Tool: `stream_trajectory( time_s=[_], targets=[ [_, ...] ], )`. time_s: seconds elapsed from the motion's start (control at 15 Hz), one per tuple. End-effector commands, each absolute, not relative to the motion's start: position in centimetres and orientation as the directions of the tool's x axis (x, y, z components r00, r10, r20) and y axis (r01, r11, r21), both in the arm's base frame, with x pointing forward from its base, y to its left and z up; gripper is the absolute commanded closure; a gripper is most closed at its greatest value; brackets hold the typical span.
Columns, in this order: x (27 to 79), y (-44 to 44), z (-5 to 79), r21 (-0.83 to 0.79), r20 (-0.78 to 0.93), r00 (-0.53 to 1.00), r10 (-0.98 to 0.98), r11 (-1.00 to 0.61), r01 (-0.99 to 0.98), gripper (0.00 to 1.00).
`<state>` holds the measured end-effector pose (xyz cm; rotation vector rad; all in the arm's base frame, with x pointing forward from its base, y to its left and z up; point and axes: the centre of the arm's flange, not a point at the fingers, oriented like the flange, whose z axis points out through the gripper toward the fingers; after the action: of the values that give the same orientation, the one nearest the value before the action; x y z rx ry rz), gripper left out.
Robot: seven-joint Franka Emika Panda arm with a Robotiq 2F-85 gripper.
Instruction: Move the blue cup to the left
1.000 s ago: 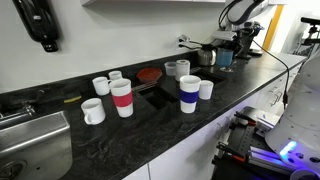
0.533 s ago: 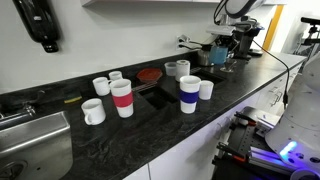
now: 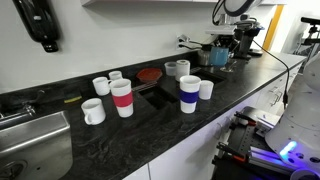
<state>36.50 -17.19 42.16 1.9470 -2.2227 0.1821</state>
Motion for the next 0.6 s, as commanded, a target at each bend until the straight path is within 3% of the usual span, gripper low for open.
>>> stream_trajectory(
  time_s=[0.0,0.07,0.13,0.53],
  targets=[
    [36.5,-17.2,42.2,0.027,0.215,-0.126,-0.968,0.134,-0.991,0.82],
    [36.5,-17.2,42.2,0.027,0.215,-0.125,-0.968,0.134,-0.991,0.82],
    [36.5,-17.2,42.2,0.027,0.215,-0.125,-0.968,0.134,-0.991,0.96],
    [40.3,-10.2,44.4,-0.035,0.262,0.038,-0.964,-0.049,-0.998,0.96]
  ],
)
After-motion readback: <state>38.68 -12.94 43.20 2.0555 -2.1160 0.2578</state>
